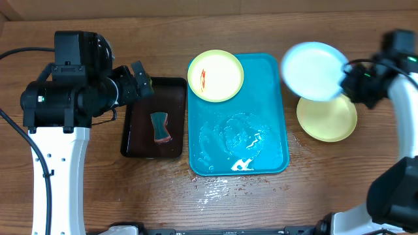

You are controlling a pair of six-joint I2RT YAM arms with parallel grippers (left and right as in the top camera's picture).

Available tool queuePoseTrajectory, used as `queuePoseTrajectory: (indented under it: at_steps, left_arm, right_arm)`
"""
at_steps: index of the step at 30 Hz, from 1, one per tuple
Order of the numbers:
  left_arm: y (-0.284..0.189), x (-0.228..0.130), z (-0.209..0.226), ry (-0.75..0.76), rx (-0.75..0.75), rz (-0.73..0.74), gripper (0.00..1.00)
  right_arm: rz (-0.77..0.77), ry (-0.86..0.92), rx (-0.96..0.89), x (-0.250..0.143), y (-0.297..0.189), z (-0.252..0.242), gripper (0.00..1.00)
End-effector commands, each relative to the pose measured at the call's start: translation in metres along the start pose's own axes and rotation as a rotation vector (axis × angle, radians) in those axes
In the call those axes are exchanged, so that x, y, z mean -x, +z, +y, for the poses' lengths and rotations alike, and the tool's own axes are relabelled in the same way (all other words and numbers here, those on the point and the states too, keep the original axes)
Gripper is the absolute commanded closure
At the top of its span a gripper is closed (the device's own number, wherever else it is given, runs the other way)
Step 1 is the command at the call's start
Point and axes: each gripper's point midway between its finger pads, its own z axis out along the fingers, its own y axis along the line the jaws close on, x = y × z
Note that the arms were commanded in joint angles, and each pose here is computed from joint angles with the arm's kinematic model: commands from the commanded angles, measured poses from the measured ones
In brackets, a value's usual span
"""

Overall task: Clean dirty plates on tray and stack at the side
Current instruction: 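Carry the white plate right and set it on the yellow plate, then grasp the sauce-smeared yellow plate rim with the right gripper and slide it down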

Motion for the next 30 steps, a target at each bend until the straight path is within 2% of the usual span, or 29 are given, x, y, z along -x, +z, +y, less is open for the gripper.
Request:
queuePoseTrajectory:
  at_steps: [1, 8, 9, 11, 13, 15, 18, 19, 23, 30]
  left_arm:
    - [-0.001, 0.002, -0.003, 0.017, -0.011, -0.003, 0.0]
    - [-0.001, 0.002, -0.003, 0.017, -0.011, -0.003, 0.0]
    - [-0.001, 0.002, -0.003, 0.017, -0.011, -0.003, 0.0]
    - [-0.001, 0.002, -0.003, 0.017, -0.011, -0.003, 0.0]
    - [-0.001, 0.002, -0.003, 0.017, -0.011, -0.003, 0.0]
    - [-0.001, 0.002, -0.003, 0.017, -0.011, -0.003, 0.0]
    - [-0.001, 0.002, -0.003, 0.017, -0.011, -0.003, 0.0]
    - [-0.001, 0.002, -0.003, 0.017, -0.011, -0.003, 0.0]
    - [-0.001, 0.002, -0.003, 0.017, -0.011, -0.003, 0.0]
    - [-0.001, 0.002, -0.003, 0.017, -0.011, -0.003, 0.0]
  right_arm:
    - [0.068, 0.118, -0.064, -0.009, 0.018, -0.05, 0.96]
    - [0.126, 0.233, -0.109, -0.03, 0.049, -0.103, 0.95]
    - [0.127, 0.234, -0.11, -0.032, 0.051, -0.104, 0.88]
    - [0.118, 0.231, -0.099, -0.029, 0.053, -0.103, 0.61]
    - [0.106, 0.191, -0.061, -0.026, 0.047, -0.091, 0.53]
    - [0.077, 0.105, -0.005, -0.021, 0.036, -0.072, 0.48]
    - [0.017, -0.064, 0.074, -0.017, 0.013, -0.033, 0.47]
    - [-0.012, -0.169, 0.115, -0.019, 0.0, -0.01, 0.48]
    - [-0.081, -0.453, 0.22, -0.038, -0.024, 0.057, 0.48]
    - [-0.195, -0.801, 0.359, -0.093, 0.001, 0.176, 0.48]
